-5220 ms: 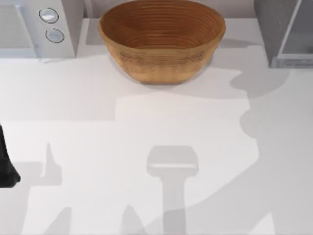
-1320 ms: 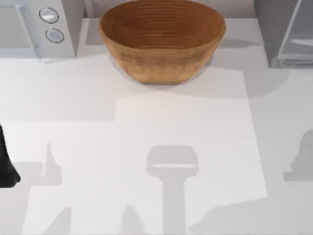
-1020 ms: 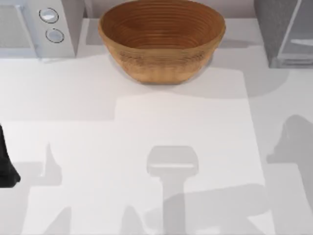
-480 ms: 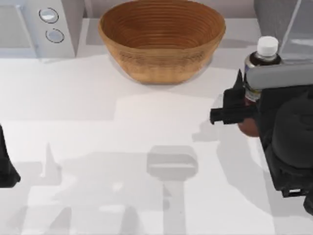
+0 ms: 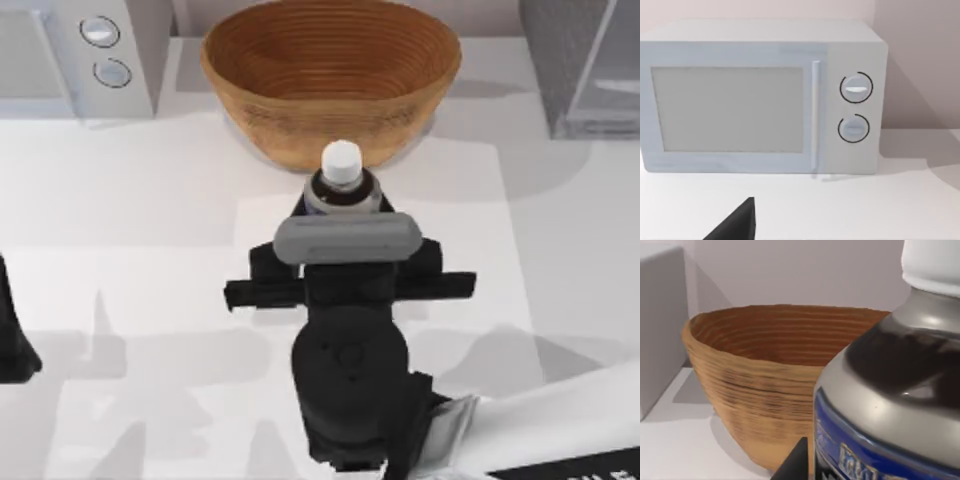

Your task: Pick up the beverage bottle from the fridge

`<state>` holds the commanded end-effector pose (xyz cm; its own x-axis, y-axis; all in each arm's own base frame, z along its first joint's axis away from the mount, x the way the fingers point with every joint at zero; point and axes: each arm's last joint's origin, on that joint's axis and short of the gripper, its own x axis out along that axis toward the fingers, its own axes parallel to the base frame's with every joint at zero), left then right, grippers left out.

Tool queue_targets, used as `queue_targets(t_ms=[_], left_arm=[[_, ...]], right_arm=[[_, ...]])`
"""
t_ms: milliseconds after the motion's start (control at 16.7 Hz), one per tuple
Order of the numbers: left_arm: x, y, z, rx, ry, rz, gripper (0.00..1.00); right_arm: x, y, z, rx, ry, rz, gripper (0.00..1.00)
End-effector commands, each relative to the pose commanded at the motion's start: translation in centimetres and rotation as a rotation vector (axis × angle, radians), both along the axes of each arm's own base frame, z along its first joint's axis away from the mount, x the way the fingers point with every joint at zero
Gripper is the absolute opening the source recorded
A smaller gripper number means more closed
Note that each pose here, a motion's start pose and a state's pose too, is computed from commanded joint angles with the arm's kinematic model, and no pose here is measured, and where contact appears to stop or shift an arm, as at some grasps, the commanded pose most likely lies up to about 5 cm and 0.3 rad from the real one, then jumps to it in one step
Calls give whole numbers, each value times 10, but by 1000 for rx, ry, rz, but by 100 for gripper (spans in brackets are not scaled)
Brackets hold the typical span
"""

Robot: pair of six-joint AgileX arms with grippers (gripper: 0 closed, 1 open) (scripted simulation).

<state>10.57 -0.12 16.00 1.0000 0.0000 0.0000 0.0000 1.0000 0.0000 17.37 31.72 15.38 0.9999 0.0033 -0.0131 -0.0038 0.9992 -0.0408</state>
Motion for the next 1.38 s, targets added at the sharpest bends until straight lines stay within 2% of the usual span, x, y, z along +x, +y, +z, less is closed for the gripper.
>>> queue_targets(t_ms=[180,480,660,960,1200,1380], left_arm=[[0,0,0,0,0,0,100],[0,0,0,0,0,0,100],[0,0,0,0,0,0,100],[0,0,0,0,0,0,100],[0,0,0,0,0,0,100],[0,0,0,0,0,0,100]], right_arm=[[-9,17,-4,28,-16,-5,0],[-7,15,-6,24,-14,-6,0],[8,16,-20,8,-9,-10,0],[40,17,-44,27,-16,-5,0],[42,17,-45,28,-16,-5,0],[42,17,-45,28,-16,-5,23]])
